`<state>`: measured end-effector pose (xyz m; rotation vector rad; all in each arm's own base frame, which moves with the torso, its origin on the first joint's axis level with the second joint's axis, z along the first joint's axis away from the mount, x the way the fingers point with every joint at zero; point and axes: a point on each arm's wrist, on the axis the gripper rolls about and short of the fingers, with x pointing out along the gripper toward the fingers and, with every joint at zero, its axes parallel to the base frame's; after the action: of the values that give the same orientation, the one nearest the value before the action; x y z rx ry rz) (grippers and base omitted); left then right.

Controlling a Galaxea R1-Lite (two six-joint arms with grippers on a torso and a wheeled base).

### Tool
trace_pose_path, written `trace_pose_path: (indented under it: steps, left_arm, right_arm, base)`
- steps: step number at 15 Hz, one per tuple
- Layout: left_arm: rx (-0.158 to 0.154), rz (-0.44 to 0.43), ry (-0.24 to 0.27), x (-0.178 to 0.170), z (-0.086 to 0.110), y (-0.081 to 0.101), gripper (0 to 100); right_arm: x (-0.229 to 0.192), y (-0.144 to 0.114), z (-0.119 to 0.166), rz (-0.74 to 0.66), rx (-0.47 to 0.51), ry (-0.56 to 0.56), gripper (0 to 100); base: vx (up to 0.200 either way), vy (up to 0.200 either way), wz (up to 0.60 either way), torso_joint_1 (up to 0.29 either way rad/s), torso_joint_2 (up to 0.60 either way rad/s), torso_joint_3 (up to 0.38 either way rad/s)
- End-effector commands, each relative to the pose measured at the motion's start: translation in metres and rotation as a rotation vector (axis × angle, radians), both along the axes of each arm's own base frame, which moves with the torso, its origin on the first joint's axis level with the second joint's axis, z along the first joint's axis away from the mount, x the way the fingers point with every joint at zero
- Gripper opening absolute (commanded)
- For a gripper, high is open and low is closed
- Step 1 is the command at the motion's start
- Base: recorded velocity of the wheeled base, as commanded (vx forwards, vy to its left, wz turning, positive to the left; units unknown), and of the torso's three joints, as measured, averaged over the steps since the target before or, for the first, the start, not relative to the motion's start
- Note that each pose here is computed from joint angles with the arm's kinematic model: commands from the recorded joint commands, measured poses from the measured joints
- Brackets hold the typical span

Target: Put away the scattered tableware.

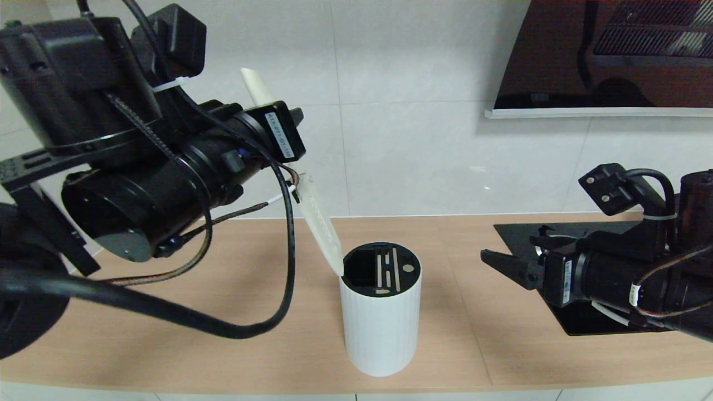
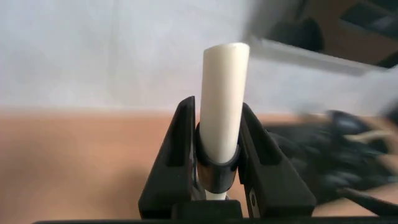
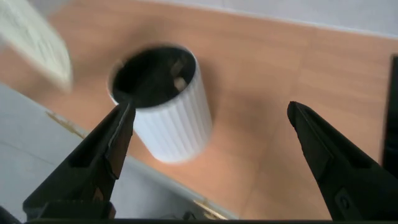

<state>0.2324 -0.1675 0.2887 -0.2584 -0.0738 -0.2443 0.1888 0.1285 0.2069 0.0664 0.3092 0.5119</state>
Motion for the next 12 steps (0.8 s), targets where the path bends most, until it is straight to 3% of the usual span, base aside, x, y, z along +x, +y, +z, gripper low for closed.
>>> trace_pose_path:
  steps: [1, 2, 3, 5, 6, 8, 9, 12]
  left_arm:
    - [0.071, 0.055, -0.017, -0.001, -0.011, -0.024, 0]
    - [0.123, 0.110, -0.044, 0.005, -0.006, -0.037, 0]
    - [0.150, 0.128, -0.057, 0.007, -0.003, -0.046, 0]
    - [0.153, 0.121, -0.049, 0.000, -0.006, -0.056, 0]
    - [0.163, 0.105, -0.028, 0.002, -0.017, -0.061, 0]
    - [0.147, 0.108, -0.034, 0.008, -0.024, -0.067, 0]
    - [0.116, 0.112, -0.067, 0.011, -0.024, -0.069, 0]
    - [0.116, 0.112, -0.068, 0.012, -0.028, -0.071, 0]
  right_arm:
    - [-0.001, 0.000, -0.004, 0.000, -0.010, 0.012, 100]
    - [0.000, 0.000, -0.003, -0.002, -0.008, 0.008, 100]
    - [0.000, 0.000, -0.002, -0.002, -0.005, 0.005, 100]
    - [-0.001, -0.001, -0.001, -0.015, -0.006, -0.001, 100]
    - [-0.001, -0.001, -0.002, -0.024, -0.010, 0.000, 100]
    - [0.000, -0.001, -0.002, -0.023, -0.012, 0.000, 100]
    - [0.000, -0.001, -0.003, -0.023, -0.014, 0.003, 100]
    - [0.000, -0.001, -0.004, -0.023, -0.016, 0.006, 100]
  base:
    - [0.000, 0.000, 0.00, 0.000, 0.00, 0.000]
    - [0.000, 0.000, 0.00, 0.000, 0.00, 0.000]
    - [0.000, 0.000, 0.00, 0.000, 0.00, 0.000]
    - [0.000, 0.000, 0.00, 0.000, 0.00, 0.000]
    - [0.000, 0.000, 0.00, 0.000, 0.00, 0.000]
    - [0.000, 0.000, 0.00, 0.000, 0.00, 0.000]
    - [0.000, 0.000, 0.00, 0.000, 0.00, 0.000]
    - [0.000, 0.000, 0.00, 0.000, 0.00, 0.000]
